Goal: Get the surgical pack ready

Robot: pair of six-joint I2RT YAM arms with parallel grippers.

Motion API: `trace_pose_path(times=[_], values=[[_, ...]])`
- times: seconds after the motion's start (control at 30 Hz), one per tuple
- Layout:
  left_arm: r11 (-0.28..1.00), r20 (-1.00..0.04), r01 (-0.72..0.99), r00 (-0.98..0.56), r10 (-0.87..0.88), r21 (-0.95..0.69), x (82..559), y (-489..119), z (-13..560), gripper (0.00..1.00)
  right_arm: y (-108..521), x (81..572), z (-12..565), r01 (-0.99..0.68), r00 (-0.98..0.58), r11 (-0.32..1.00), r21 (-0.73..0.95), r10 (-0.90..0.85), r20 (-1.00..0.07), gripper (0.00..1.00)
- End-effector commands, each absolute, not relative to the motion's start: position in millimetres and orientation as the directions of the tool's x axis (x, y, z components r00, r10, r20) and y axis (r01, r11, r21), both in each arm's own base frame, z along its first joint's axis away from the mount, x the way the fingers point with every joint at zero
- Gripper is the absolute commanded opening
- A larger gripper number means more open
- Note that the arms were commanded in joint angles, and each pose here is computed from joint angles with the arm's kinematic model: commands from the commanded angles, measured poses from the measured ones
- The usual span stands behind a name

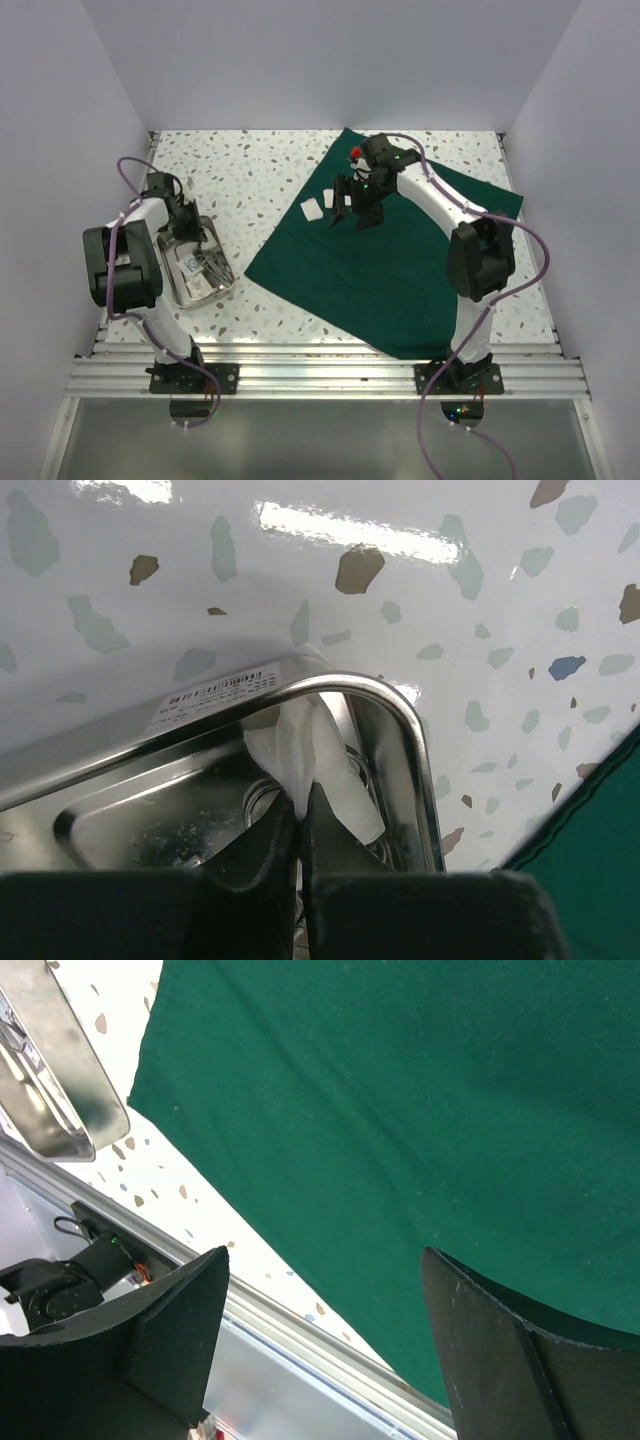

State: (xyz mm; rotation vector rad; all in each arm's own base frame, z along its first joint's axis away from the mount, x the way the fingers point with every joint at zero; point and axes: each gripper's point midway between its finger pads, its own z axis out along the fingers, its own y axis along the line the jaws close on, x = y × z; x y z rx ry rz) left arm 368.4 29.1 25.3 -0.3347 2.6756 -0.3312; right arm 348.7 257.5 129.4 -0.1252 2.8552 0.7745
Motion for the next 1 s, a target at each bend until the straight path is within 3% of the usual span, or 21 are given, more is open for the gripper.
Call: trace_pose_path(times=[0.0,0.33,0.57,0.97], values=[[0.952,-0.374,-0.217,-0.882,-0.286,-0.217,371,47,24,0.06,261,354,138,-0.148,-0.976,0.848,0.509,-0.043,-0.213,0.81],[0.945,-0.390,-0.221,-0.870,-0.303,-0.241,375,43,34,0.32,264,358,134,-0.137,-0.978,0.849,0.511,-0.032,-0.208,0.81],[0.933,-0.434,-0.241,-0.834,-0.340,-0.267,374,40,64,0.38,262,368,126,-0.119,-0.977,0.867,0.484,-0.015,-0.214,0.82],[0.911,-0.493,-0.366,-0.767,-0.411,-0.190,347,56,113,0.41,256,440,110,0.031,-0.928,0.908,0.418,0.181,-0.325,0.85]])
